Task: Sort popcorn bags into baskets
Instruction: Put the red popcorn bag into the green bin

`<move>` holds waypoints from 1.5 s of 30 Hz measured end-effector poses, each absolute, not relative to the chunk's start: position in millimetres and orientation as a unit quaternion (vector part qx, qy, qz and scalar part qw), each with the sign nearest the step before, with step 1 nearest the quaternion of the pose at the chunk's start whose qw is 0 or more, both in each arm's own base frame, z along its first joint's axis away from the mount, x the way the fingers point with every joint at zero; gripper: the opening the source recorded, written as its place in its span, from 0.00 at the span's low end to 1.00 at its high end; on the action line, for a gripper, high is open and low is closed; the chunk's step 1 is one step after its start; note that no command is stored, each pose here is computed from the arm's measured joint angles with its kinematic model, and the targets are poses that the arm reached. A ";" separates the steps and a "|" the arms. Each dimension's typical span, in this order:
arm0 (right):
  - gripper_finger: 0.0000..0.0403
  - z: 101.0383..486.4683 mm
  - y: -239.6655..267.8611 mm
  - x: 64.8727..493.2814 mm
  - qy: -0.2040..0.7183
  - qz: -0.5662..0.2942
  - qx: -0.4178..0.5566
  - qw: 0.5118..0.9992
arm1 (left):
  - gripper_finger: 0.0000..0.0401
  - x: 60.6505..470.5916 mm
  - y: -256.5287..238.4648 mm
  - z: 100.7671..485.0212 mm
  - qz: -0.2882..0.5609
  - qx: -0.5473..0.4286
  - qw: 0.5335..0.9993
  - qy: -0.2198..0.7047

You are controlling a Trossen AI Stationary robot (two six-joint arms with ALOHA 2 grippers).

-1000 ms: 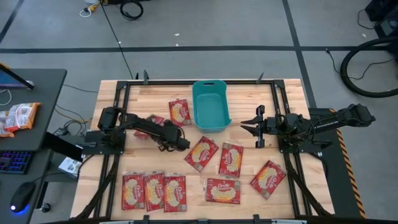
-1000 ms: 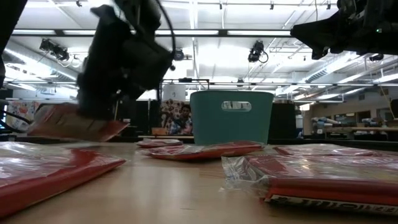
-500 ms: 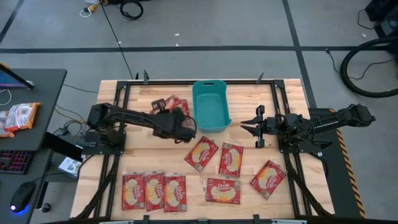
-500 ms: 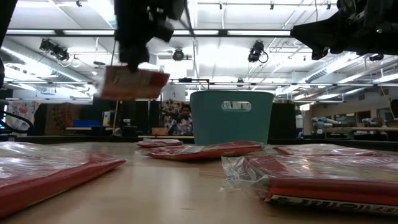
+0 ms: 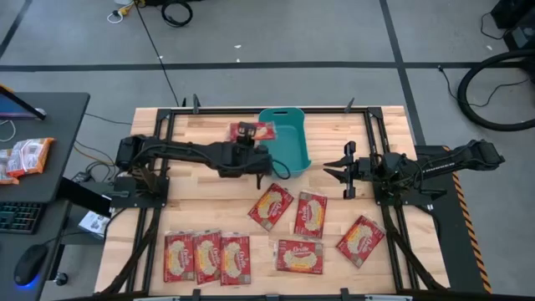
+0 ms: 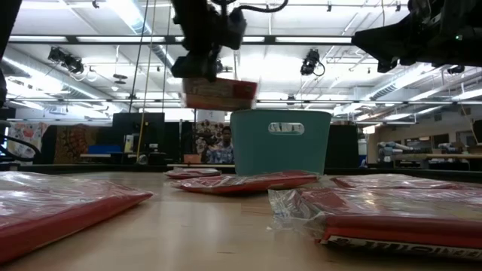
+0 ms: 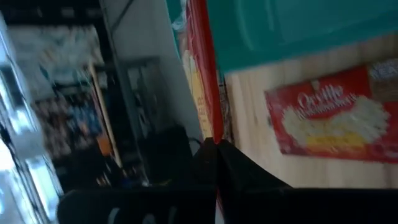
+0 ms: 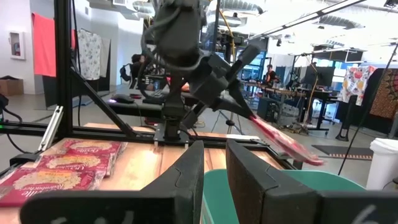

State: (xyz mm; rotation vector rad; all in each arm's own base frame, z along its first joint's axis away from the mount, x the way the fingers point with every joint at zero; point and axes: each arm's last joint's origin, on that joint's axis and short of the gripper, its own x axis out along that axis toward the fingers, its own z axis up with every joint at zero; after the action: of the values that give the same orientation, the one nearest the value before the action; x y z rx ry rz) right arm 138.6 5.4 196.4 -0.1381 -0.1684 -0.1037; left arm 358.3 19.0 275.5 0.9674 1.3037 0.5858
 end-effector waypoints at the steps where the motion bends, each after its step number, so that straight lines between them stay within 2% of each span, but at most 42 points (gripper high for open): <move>1: 0.18 196.3 5.4 138.6 -0.084 -0.052 -0.067 0.993 | 0.00 360.9 21.9 276.4 0.244 0.436 0.650 0.573; 7: 0.18 195.2 5.4 138.8 -0.079 -0.051 -0.058 0.994 | 0.00 376.8 37.5 277.8 0.103 0.505 0.660 0.547; 20: 0.18 194.5 5.6 138.9 -0.076 -0.047 -0.042 0.995 | 0.01 392.6 75.6 280.4 -0.132 0.661 0.614 0.411; 31: 0.18 194.2 5.5 139.0 -0.075 -0.047 -0.044 0.995 | 0.02 401.2 112.1 248.7 -0.217 0.719 0.531 0.393; 38: 0.18 193.7 5.5 139.1 -0.072 -0.047 -0.045 0.995 | 0.02 403.5 127.1 235.4 -0.235 0.719 0.529 0.384; 45: 0.18 193.6 5.5 139.1 -0.071 -0.048 -0.051 0.995 | 0.03 402.5 132.2 233.3 -0.249 0.710 0.548 0.366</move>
State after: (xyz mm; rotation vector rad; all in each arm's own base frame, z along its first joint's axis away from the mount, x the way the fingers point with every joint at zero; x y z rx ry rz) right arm 139.1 5.5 193.6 -0.1012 -0.1418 -0.0962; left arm 402.5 132.2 233.3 1.6812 0.8667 -0.5896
